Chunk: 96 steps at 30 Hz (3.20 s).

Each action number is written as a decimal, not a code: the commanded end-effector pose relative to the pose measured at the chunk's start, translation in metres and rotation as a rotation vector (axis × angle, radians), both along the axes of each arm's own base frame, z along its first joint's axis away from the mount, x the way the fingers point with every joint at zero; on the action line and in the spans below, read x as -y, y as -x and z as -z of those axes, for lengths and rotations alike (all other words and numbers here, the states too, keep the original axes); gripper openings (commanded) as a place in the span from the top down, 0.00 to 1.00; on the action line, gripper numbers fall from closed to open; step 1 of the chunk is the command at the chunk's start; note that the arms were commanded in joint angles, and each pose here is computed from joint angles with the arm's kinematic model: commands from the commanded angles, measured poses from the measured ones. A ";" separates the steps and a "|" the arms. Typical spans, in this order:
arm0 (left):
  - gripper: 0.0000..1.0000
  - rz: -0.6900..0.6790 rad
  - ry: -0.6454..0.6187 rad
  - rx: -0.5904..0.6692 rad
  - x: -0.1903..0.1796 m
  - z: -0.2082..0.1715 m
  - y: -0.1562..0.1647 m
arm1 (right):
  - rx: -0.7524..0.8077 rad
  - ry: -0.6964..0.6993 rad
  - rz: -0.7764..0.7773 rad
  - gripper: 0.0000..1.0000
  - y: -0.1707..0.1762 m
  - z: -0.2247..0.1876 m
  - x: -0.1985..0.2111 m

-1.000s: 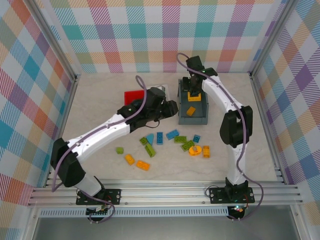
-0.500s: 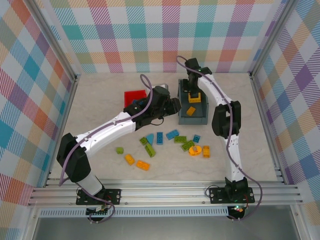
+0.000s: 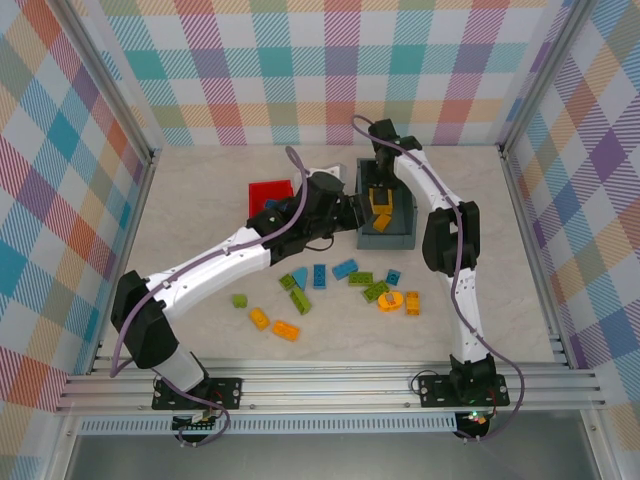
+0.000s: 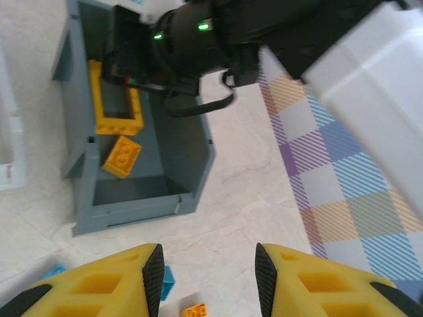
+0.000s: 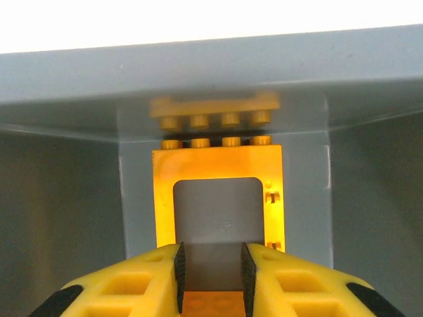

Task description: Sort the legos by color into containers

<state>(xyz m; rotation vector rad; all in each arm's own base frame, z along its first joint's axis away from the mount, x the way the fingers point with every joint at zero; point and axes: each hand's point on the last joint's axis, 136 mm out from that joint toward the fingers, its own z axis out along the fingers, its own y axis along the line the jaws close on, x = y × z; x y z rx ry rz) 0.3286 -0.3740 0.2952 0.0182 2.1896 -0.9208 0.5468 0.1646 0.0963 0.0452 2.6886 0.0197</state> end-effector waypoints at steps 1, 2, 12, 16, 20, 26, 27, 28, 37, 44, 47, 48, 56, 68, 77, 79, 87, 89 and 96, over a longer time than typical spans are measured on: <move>0.57 0.020 -0.037 0.056 0.011 -0.017 0.006 | 0.090 -0.005 -0.017 0.68 0.003 -0.054 -0.007; 0.57 0.014 -0.045 0.056 0.011 -0.015 0.007 | 0.107 -0.003 -0.018 0.68 0.004 -0.063 -0.008; 0.57 -0.140 -0.132 0.032 -0.047 -0.020 0.026 | 0.340 -0.081 -0.025 0.63 0.070 -0.190 -0.005; 0.57 -0.256 -0.238 -0.034 -0.099 0.001 0.043 | 0.393 -0.170 -0.136 0.55 0.135 -0.218 -0.025; 0.55 -0.371 -0.350 -0.168 -0.167 0.044 0.066 | 0.349 -0.291 -0.371 0.42 0.224 -0.204 -0.073; 0.35 -0.436 -0.497 -0.459 -0.248 0.137 0.100 | 0.190 -0.486 -0.778 0.27 0.377 -0.145 -0.158; 0.30 -0.448 -0.490 -0.496 -0.256 0.150 0.104 | 0.164 -0.486 -0.805 0.25 0.394 -0.133 -0.166; 0.25 -0.461 -0.474 -0.533 -0.261 0.163 0.107 | 0.133 -0.487 -0.822 0.25 0.409 -0.120 -0.174; 0.20 -0.451 -0.596 -0.624 -0.294 0.223 0.106 | 0.035 -0.462 -0.839 0.25 0.445 -0.082 -0.214; 0.23 -0.369 -0.631 -0.577 -0.295 0.250 0.099 | 0.037 -0.453 -0.815 0.25 0.442 -0.080 -0.217; 0.27 -0.341 -0.661 -0.553 -0.296 0.253 0.094 | 0.029 -0.444 -0.800 0.25 0.440 -0.077 -0.215; 0.28 -0.332 -0.669 -0.554 -0.296 0.256 0.093 | 0.025 -0.443 -0.796 0.25 0.441 -0.075 -0.214; 0.43 -0.353 -0.717 -0.590 -0.301 0.264 0.088 | 0.021 -0.448 -0.783 0.26 0.440 -0.075 -0.215; 0.65 -0.383 -0.640 -0.598 -0.292 0.249 0.083 | 0.072 -0.417 -0.740 0.28 0.430 -0.079 -0.205; 0.65 -0.326 -0.528 -0.424 -0.235 0.146 0.029 | 0.282 -0.383 -0.426 0.28 0.348 -0.125 -0.130; 0.65 -0.295 -0.516 -0.396 -0.212 0.130 0.009 | 0.333 -0.386 -0.340 0.30 0.326 -0.136 -0.112; 0.63 -0.237 -0.508 -0.320 -0.137 0.116 -0.077 | 0.435 -0.409 -0.160 0.32 0.270 -0.169 -0.082; 0.63 -0.234 -0.526 -0.315 -0.125 0.123 -0.099 | 0.436 -0.405 -0.151 0.32 0.265 -0.171 -0.083; 0.64 -0.231 -0.623 -0.349 -0.104 0.163 -0.144 | 0.417 -0.403 -0.134 0.32 0.261 -0.165 -0.082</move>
